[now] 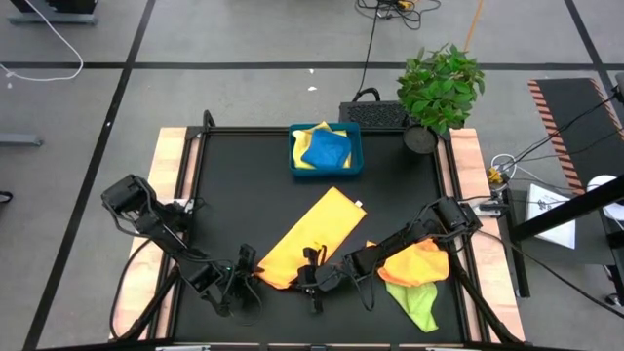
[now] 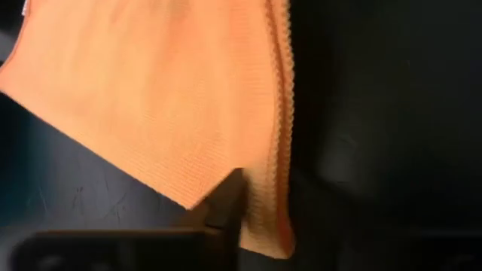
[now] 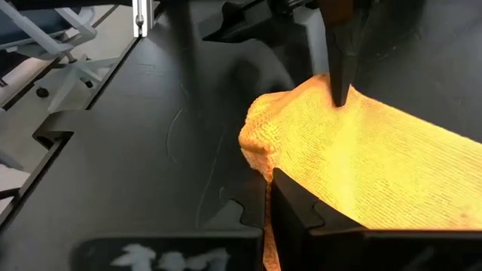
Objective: Fold microfiber towels
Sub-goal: Fold the left orange microfiber towel
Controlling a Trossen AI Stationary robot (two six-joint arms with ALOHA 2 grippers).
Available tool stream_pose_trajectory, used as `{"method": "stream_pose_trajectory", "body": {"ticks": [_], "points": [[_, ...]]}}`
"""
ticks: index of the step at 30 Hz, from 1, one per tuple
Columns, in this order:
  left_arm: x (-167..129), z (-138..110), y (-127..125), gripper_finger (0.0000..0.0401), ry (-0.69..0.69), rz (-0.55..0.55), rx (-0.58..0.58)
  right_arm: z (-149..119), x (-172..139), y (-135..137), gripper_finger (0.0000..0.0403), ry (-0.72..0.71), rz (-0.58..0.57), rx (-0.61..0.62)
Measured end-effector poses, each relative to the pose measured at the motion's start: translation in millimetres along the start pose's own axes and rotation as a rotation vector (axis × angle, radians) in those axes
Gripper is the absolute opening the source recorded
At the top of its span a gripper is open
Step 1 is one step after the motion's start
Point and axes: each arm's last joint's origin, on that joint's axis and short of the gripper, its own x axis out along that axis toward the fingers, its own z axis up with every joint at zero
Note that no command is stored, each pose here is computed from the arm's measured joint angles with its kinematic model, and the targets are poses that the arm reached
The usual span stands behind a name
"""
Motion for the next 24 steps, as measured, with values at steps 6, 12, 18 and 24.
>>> {"method": "stream_pose_trajectory", "body": {"ticks": [6, 12, 18, 24], "points": [[5.4, 2.1, 7.4, 0.0011, 0.006, 0.01, -0.037, -0.5, 0.6, -3.3, 0.0004, 0.012, -0.01, 0.0], [4.8, 18.0, 23.6, 0.0005, -0.009, -0.054, -0.157, -2.5, 1.0, -6.8, 0.0022, 0.038, -0.025, -0.011], [-2.8, 39.0, 48.5, 0.0004, -0.009, -0.132, -0.293, -3.2, 0.9, -7.2, 0.0082, 0.039, -0.049, -0.006], [-8.7, 63.6, 75.2, 0.0003, 0.029, -0.185, -0.354, -3.6, -8.6, -13.1, 0.0131, 0.109, -0.226, -0.005]]}}
